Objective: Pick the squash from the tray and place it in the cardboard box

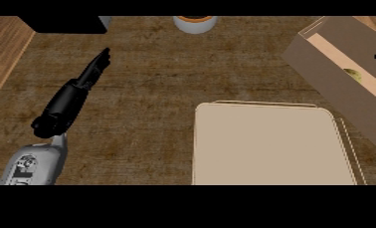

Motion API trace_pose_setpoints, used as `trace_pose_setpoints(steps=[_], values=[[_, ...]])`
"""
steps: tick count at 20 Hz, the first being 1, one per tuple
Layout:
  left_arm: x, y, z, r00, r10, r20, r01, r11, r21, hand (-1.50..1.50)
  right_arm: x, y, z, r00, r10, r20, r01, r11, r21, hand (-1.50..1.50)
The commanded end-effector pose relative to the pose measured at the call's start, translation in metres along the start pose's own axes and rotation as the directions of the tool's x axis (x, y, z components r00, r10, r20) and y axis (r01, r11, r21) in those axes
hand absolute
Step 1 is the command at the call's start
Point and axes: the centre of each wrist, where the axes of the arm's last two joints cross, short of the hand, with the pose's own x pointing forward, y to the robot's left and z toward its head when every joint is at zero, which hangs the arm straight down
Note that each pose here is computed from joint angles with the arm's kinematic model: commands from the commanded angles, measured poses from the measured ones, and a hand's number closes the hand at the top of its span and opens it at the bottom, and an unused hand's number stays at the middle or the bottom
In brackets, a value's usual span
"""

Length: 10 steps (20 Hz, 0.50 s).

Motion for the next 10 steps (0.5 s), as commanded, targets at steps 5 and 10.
trace_pose_setpoints(steps=[5,10], values=[[0.011,0.001,-0.008,1.000,0.008,0.004,-0.008,1.000,0.005,0.00,-0.038,-0.029,0.027,0.847,-0.527,0.076,0.525,0.804,-0.278,-1.50],[0.010,-0.001,-0.005,1.000,-0.001,0.016,0.001,1.000,-0.012,0.00,-0.067,-0.037,0.051,0.827,-0.556,0.082,0.542,0.751,-0.376,-1.50]])
